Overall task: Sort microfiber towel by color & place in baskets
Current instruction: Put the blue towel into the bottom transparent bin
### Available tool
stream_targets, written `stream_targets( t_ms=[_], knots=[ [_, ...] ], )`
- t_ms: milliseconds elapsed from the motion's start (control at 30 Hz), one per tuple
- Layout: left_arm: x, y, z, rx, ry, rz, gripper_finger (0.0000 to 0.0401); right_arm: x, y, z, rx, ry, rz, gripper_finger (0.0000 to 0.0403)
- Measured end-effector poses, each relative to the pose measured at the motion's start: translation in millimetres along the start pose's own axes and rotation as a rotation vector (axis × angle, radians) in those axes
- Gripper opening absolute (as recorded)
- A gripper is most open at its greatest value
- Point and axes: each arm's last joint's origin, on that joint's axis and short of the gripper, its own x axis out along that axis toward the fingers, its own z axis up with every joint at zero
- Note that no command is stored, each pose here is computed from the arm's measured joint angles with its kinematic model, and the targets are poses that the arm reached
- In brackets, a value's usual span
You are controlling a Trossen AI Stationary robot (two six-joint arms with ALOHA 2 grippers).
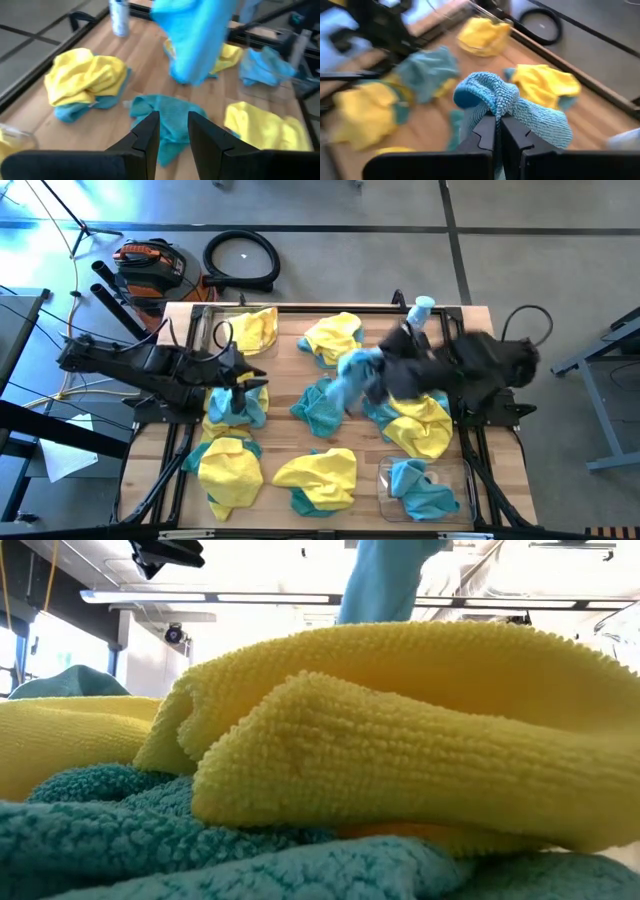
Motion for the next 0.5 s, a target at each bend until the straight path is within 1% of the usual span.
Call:
stream_targets(
  t_ms=[133,267,367,500],
  knots=[
    [-3.1,-8.5,-2.6,-0.006,0.005,-0.048,0.009,-36.2,15.4,-26.7,0.047,-0.058,0.094,0.0001],
    [-5.9,-15.2,-5.0,-0.027,0.01,-0.08,0.009,-57.8,30.0,-52.0,0.063,-0.031,0.183,0.0001],
    [-8.0,-19.5,-6.6,-0.04,0.006,-0.085,0.009,-70.4,39.0,-69.8,0.065,0.025,0.243,0.0],
    [-10.6,-24.3,-8.5,-0.033,0.004,-0.097,0.009,-85.7,45.7,-89.6,0.105,0.142,0.314,0.0]
  ],
)
